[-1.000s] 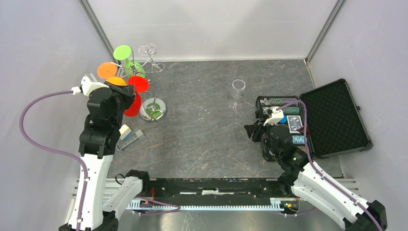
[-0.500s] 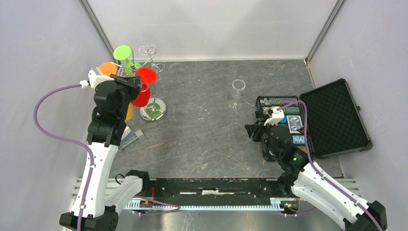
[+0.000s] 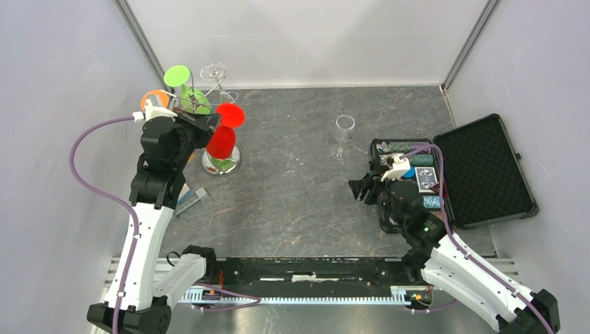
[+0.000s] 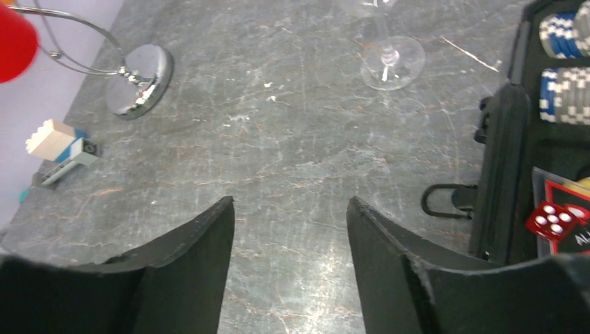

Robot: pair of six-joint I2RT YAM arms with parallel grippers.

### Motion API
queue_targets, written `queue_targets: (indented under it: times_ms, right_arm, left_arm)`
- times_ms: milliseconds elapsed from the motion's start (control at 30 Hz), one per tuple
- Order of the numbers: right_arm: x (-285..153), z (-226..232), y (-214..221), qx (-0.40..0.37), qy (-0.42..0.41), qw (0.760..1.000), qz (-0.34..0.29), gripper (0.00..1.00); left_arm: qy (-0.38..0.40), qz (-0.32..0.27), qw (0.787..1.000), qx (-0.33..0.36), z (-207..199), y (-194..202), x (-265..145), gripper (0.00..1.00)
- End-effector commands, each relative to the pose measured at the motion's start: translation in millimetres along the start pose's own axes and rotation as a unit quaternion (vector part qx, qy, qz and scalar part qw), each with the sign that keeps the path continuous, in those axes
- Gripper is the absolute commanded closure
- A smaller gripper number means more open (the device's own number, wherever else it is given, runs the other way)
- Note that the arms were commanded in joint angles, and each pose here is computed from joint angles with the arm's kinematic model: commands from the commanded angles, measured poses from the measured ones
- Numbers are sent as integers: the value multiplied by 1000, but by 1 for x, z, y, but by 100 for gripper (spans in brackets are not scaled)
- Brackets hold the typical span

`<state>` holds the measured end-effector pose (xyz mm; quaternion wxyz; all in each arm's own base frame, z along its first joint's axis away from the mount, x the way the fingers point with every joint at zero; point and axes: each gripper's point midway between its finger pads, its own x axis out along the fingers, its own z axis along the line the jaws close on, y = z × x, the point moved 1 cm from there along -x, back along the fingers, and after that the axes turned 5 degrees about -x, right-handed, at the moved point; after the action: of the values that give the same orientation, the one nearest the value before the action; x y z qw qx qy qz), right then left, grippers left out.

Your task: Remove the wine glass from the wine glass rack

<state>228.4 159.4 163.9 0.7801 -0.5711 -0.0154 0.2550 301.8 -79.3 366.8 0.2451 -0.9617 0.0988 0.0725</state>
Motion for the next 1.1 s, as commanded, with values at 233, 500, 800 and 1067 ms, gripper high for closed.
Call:
queue_targets:
  times_ms: [233,500,800,1067]
  right_arm:
    - [-15,77,-58,34,-204,973,-106,19]
    - [-33,123,-95,126,-329,924,-147,10]
    - [-36,155,-146,291,-404,851,-165,4]
    - [-42,183,-178,315,-475,800,-188,4]
  left_arm:
    - [165,163,969,-83,-56,48,-25,98]
    - [259,184,937,-148,-96,42,-56,98]
    - [347,198,881,-252,-117,33,-73,98]
    - [383,203,841,-324,-126,21,-94,98]
